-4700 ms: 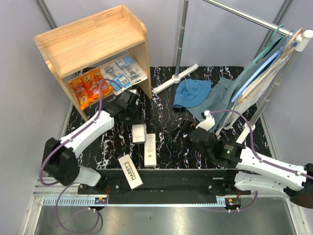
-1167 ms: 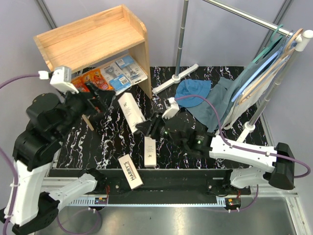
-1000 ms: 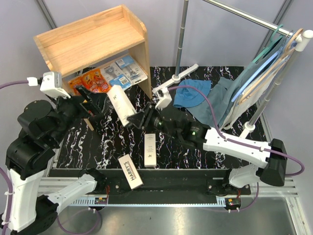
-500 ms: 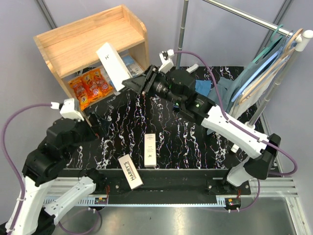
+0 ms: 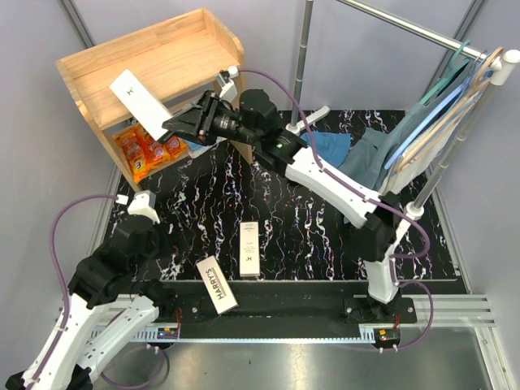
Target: Place and organize the shaving razors onto the shelf
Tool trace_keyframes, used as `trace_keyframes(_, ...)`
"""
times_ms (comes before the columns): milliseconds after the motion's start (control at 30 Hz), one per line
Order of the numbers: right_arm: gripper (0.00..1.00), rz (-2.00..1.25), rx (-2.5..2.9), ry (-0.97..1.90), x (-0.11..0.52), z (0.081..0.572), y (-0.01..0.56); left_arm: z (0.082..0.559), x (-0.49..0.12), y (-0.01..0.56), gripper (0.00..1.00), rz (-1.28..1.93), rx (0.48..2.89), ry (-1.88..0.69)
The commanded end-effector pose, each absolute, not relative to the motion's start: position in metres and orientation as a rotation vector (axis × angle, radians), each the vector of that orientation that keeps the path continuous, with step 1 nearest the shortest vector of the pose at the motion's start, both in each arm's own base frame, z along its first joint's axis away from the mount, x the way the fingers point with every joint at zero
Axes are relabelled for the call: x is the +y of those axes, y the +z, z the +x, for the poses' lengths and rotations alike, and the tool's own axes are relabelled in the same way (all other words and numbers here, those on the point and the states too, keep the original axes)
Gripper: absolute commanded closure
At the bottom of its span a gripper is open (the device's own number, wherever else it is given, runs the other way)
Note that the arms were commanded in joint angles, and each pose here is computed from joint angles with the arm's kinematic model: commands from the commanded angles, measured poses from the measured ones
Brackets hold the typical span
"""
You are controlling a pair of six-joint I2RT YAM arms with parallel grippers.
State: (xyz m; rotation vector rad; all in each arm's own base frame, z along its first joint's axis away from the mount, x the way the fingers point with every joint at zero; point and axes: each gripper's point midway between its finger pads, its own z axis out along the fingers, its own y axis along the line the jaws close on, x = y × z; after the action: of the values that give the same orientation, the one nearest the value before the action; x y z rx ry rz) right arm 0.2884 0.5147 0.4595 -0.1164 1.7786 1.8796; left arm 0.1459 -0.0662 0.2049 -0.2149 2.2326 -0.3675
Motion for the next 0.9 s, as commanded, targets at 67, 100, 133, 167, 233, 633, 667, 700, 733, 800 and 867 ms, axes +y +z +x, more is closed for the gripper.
trace_keyframes(67, 0.81, -0.173, 1.596, 2.087, 0.517, 0.278, 0.53, 0.141, -0.081, 0.184, 0.01, -0.225, 2.266, -0.468)
trace_keyframes(100, 0.81, -0.171, 1.588, 2.093, 0.517, 0.278, 0.534, 0.14, -0.082, 0.185, 0.01, -0.226, 2.266, -0.475)
trace_keyframes(133, 0.8, -0.16, 1.605, 2.091, 0.525, 0.285, 0.525, 0.14, -0.083, 0.185, 0.01, -0.219, 2.265, -0.479)
trace_keyframes(167, 0.8, -0.148, 1.583, 2.108, 0.522, 0.284, 0.537, 0.14, -0.082, 0.186, 0.01, -0.216, 2.263, -0.477)
trace_keyframes(233, 0.8, -0.103, 1.601, 2.128, 0.53, 0.292, 0.53, 0.142, -0.083, 0.186, 0.01, -0.208, 2.263, -0.475)
trace_keyframes(633, 0.8, 0.17, 1.62, 2.133, 0.549, 0.331, 0.514, 0.142, -0.083, 0.185, 0.01, -0.205, 2.263, -0.479)
trace_keyframes(667, 0.8, 0.18, 1.624, 2.132, 0.55, 0.334, 0.511, 0.141, -0.083, 0.184, 0.01, -0.203, 2.263, -0.478)
trace_keyframes(700, 0.8, 0.195, 1.629, 2.135, 0.552, 0.336, 0.509, 0.141, -0.083, 0.185, 0.01, -0.205, 2.262, -0.479)
trace_keyframes(733, 0.8, 0.202, 1.633, 2.132, 0.552, 0.337, 0.507, 0.142, -0.083, 0.185, 0.01, -0.205, 2.26, -0.479)
trace_keyframes(800, 0.8, 0.219, 1.671, 2.133, 0.557, 0.339, 0.497, 0.141, -0.083, 0.185, 0.01, -0.203, 2.257, -0.481)
trace_keyframes(867, 0.79, 0.223, 1.689, 2.137, 0.559, 0.339, 0.492, 0.141, -0.083, 0.185, 0.01, -0.204, 2.258, -0.479)
